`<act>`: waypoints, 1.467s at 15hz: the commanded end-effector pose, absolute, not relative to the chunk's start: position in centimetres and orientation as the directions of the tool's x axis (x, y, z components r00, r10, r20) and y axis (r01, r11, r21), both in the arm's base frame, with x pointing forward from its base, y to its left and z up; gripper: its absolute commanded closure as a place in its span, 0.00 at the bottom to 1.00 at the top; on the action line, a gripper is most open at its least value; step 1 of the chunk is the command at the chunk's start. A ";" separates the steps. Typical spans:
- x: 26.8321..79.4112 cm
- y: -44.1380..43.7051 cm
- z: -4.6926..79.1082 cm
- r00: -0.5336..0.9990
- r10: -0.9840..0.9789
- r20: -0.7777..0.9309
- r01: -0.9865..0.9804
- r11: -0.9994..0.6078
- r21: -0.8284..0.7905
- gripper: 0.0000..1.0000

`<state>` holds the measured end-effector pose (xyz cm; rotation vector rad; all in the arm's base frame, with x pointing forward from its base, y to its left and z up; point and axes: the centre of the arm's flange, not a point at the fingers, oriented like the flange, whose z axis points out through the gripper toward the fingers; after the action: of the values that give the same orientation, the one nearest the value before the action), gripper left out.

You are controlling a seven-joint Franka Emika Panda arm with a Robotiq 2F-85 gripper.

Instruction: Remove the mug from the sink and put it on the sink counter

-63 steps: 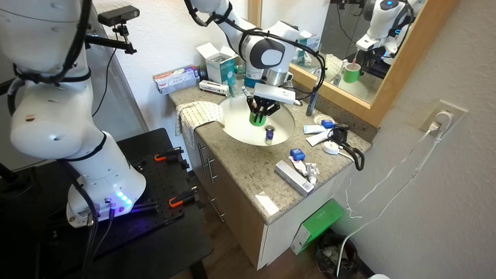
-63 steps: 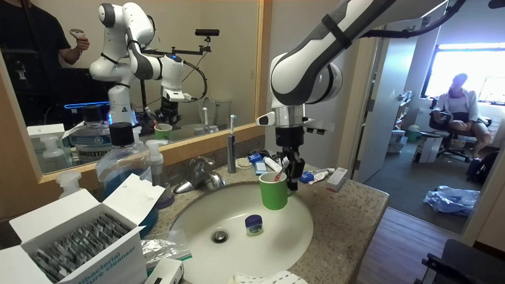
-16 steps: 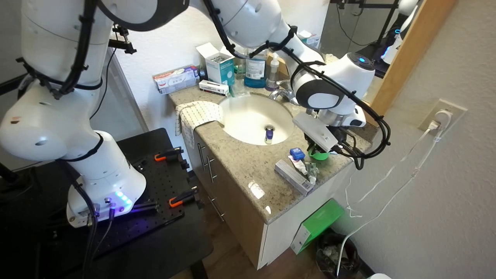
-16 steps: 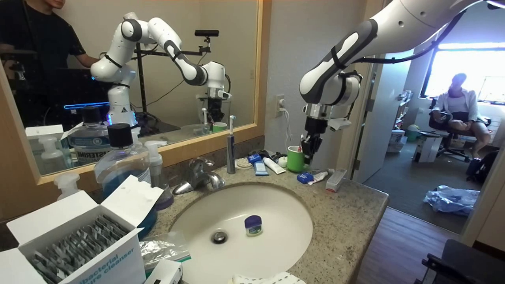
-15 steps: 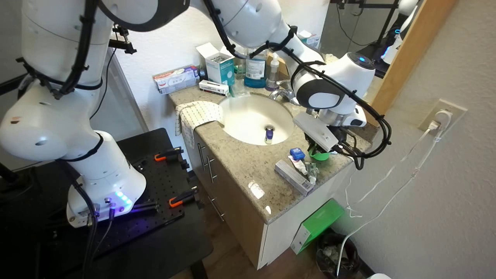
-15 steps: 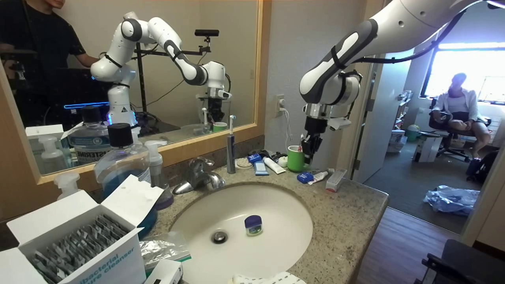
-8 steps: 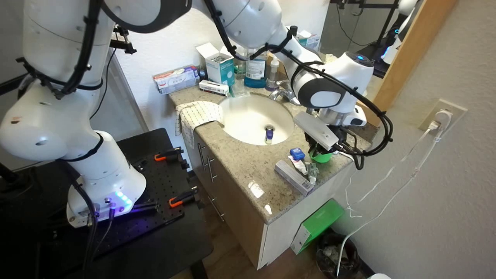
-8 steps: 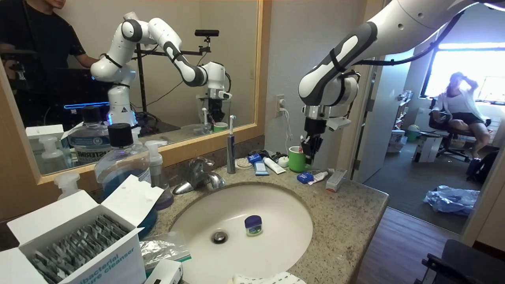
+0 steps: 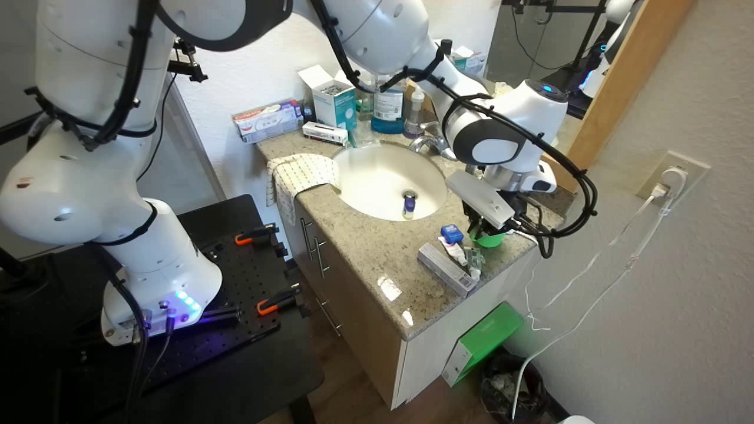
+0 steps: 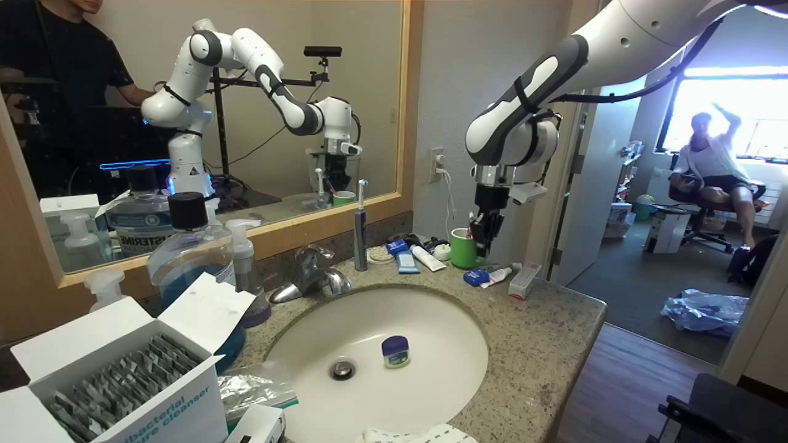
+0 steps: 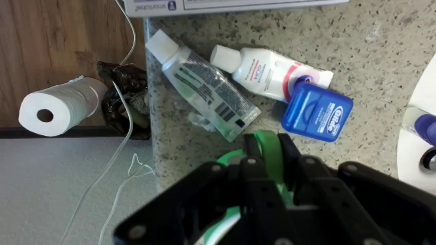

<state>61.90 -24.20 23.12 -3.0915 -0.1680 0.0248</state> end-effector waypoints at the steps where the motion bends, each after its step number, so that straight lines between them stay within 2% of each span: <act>1: 62.3 -24.1 23.4 0.994 0.110 -0.030 0.108 -0.993 -0.041 0.46; 6: 61.1 -23.7 24.1 0.992 0.123 -0.012 0.122 -0.992 -0.039 0.09; 8: 60.5 -23.4 24.5 0.991 0.131 -0.007 0.131 -0.991 -0.036 0.00; 16: 54.5 -21.6 27.2 0.978 0.208 -0.010 0.208 -0.978 0.018 0.00; 22: 48.7 -19.0 29.1 0.906 0.422 0.041 0.421 -0.907 0.031 0.00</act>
<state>53.29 -21.21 27.19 -3.1121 -0.5029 -0.0069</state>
